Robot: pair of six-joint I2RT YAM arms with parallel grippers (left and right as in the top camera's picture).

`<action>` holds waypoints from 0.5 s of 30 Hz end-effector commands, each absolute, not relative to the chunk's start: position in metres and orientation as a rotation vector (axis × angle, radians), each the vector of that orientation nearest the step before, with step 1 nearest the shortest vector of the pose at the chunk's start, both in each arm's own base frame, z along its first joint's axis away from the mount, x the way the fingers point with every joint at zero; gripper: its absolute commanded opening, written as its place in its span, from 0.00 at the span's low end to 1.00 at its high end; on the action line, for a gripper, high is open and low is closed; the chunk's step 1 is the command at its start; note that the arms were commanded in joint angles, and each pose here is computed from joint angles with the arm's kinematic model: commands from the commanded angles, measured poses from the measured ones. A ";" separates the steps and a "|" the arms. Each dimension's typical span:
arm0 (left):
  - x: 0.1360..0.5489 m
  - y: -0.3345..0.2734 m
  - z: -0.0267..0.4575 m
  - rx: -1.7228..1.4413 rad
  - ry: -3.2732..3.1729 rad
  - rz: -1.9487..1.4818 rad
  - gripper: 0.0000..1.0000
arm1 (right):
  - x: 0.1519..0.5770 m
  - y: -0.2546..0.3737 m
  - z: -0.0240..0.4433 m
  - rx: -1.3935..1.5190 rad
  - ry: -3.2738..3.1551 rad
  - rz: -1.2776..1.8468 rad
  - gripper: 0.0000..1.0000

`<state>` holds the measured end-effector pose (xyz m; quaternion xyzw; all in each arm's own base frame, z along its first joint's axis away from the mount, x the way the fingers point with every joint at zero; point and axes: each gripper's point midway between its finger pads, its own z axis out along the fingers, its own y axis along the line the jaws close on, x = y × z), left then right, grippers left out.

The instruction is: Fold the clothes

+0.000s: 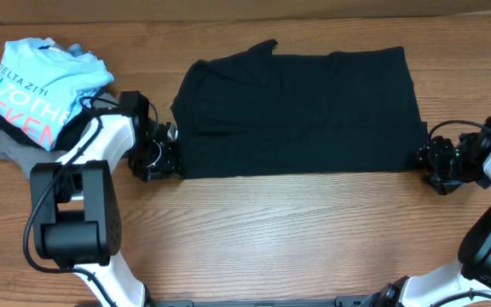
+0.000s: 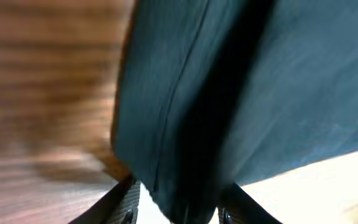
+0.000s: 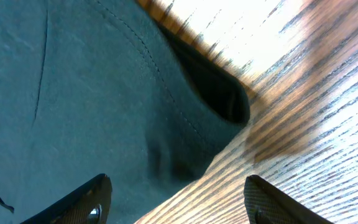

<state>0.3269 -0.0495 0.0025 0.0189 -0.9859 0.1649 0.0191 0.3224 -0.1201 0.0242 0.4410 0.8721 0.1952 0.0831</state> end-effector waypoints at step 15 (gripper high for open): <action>0.313 -0.043 -0.015 0.249 -3.018 0.466 0.06 | 0.316 -0.114 0.019 1.321 2.629 0.579 0.69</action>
